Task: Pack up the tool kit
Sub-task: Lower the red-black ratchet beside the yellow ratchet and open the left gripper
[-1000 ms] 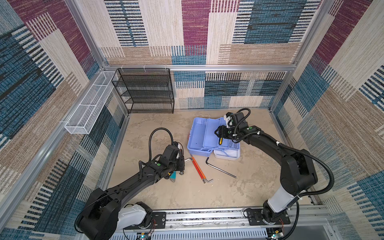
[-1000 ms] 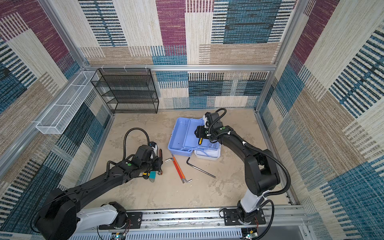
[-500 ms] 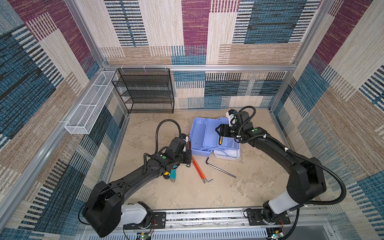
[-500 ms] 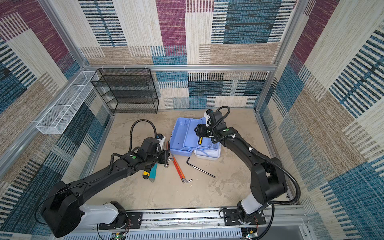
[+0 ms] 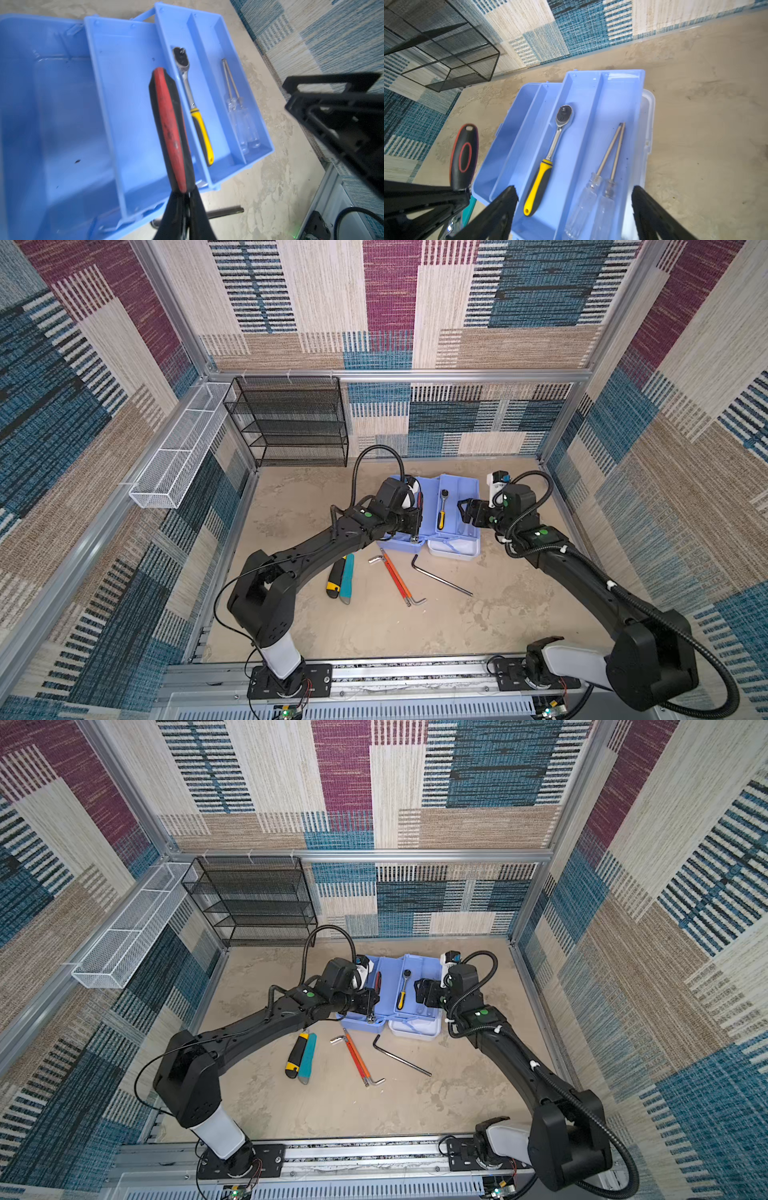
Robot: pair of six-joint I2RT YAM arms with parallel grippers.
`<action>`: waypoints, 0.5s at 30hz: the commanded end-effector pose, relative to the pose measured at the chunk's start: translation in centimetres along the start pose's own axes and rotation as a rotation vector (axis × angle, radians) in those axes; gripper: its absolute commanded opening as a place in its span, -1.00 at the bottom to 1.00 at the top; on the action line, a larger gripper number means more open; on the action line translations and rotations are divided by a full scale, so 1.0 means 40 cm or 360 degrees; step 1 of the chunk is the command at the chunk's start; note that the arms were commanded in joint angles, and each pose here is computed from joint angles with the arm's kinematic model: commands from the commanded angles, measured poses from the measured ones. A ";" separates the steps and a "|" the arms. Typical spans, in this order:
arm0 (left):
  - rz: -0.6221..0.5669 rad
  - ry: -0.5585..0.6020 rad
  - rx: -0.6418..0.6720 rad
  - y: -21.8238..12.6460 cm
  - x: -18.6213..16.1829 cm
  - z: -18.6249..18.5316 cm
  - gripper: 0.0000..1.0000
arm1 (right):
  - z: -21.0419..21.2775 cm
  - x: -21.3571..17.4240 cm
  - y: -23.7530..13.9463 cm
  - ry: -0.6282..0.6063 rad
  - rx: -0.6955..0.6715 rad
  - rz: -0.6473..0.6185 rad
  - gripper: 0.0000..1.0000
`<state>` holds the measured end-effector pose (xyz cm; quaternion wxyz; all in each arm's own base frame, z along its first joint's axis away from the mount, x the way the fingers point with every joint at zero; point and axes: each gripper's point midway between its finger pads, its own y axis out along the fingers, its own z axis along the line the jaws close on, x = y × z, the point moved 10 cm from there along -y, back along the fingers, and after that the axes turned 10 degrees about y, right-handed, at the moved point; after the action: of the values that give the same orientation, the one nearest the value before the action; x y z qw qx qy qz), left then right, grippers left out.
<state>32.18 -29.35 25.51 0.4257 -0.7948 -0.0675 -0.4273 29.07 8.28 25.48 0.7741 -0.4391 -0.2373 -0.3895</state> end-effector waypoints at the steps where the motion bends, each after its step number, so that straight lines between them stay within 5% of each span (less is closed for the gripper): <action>1: -0.0027 0.0049 -0.0129 0.031 0.040 -0.019 -1.00 | -0.014 0.014 -0.021 -0.0029 -0.0010 -0.0173 0.80; 15: 0.0067 0.0017 -0.0355 0.199 0.108 -0.081 -1.00 | -0.085 -0.054 -0.042 0.0046 -0.0059 -0.0209 0.87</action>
<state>36.47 -37.18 24.47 0.3549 -0.8275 -0.0081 -0.4350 26.33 5.72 22.42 0.7465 -0.4468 -0.2342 -0.4340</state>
